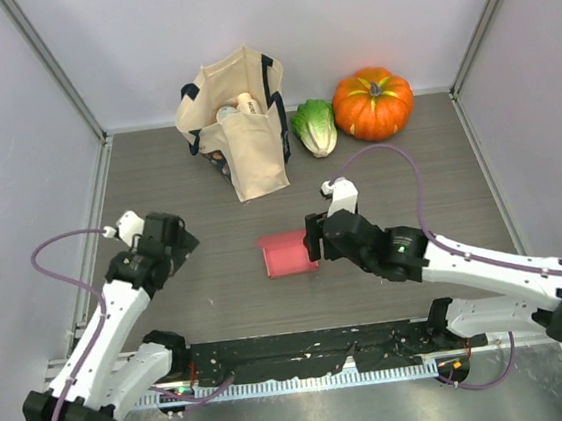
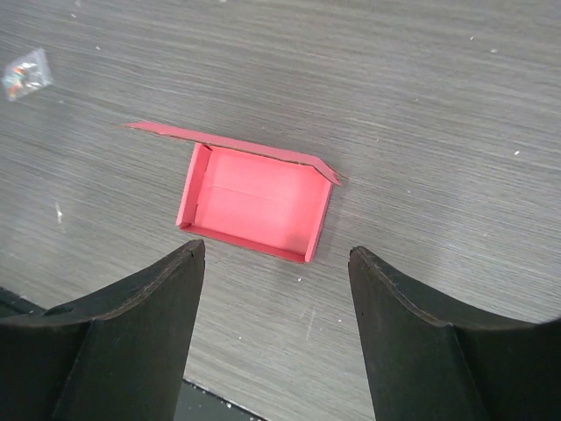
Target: Fold the paper box
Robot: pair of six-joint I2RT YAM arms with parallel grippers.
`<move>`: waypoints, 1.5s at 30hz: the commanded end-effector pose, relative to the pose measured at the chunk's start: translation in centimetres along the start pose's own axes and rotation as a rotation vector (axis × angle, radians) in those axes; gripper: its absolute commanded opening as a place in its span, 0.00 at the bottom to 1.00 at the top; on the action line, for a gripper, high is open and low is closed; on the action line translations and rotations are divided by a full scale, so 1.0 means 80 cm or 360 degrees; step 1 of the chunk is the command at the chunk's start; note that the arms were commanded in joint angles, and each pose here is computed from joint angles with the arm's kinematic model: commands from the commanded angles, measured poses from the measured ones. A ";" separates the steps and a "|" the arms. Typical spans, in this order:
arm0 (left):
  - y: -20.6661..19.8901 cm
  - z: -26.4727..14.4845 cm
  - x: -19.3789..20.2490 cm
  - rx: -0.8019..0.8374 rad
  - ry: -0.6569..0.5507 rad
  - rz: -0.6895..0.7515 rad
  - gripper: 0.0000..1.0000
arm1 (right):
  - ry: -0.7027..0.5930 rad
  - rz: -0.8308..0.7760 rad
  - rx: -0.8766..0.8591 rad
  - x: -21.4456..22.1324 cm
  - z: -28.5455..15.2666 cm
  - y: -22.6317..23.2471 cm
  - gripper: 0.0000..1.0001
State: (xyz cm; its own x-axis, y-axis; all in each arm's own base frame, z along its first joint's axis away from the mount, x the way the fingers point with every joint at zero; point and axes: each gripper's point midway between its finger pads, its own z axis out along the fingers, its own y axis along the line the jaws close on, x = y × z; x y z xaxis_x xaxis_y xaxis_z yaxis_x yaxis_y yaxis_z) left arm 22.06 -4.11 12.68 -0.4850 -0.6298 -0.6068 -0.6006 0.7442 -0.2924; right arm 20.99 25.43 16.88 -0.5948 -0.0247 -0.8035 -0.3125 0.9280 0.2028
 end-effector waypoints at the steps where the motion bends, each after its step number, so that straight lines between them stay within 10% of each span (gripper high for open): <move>1: 0.013 0.015 -0.049 -0.0206 0.0078 -0.0036 1.00 | -0.0067 -0.0061 -0.0081 -0.021 -0.033 -0.005 0.72; 12: 0.022 0.123 -0.074 -0.0615 0.0279 0.0083 0.79 | -0.0128 -0.0096 -0.0113 -0.024 -0.052 -0.026 0.72; 29: 0.035 0.180 -0.019 -0.0642 0.0409 0.0020 0.77 | -0.0186 -0.0053 -0.0153 -0.027 -0.070 -0.045 0.72; 45: 0.039 0.133 -0.004 -0.0564 0.0416 0.0076 0.15 | -0.0139 -0.0048 -0.0046 -0.018 -0.055 -0.054 0.71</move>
State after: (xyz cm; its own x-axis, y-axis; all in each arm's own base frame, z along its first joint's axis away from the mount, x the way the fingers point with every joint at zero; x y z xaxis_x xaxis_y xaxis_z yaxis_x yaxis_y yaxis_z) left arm 28.30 1.83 1.80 -0.5915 -0.7080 -0.3858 -0.7794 0.6247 0.0485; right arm 19.10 19.81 19.83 -0.5212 -0.0313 -0.8529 -0.3900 0.8976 0.2054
